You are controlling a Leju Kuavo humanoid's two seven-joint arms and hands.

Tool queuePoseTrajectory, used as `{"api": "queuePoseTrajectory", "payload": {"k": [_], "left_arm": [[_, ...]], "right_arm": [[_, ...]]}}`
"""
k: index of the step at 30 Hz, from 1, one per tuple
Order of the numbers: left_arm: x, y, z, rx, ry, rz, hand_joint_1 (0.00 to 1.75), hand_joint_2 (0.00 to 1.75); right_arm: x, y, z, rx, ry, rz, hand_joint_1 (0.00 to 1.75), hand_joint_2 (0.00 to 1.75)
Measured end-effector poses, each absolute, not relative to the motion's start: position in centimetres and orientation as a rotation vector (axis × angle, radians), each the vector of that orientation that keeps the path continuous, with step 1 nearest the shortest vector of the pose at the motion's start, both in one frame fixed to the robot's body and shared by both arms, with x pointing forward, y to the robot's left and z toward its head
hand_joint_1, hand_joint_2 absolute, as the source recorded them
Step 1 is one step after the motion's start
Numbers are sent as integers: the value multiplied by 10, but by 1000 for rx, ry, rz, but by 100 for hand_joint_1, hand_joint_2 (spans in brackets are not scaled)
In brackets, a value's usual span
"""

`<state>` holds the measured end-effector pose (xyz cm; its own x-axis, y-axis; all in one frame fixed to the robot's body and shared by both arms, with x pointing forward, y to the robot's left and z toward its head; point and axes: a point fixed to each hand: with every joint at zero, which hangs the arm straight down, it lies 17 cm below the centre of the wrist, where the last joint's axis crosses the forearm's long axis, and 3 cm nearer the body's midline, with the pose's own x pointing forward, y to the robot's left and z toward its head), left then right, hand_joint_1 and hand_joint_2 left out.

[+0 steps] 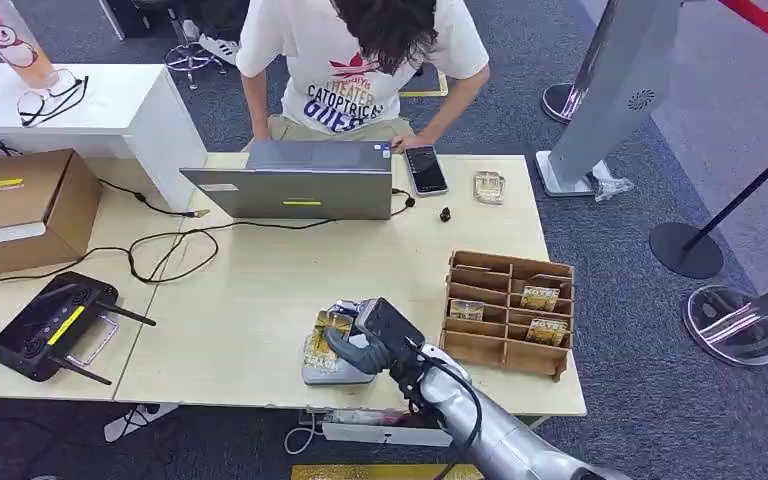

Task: Pass the card to the sensor for recognition and then transmit it.

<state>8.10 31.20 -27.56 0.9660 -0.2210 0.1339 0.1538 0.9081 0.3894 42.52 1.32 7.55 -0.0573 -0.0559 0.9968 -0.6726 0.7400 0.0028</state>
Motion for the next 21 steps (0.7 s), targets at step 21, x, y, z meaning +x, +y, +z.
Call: {"api": "queuePoseTrajectory", "payload": {"k": [21], "left_arm": [[78,313,-276,390,-159,-206,0,0]], "right_arm": [[433,30,85,486,-1634,627,175,175]]}}
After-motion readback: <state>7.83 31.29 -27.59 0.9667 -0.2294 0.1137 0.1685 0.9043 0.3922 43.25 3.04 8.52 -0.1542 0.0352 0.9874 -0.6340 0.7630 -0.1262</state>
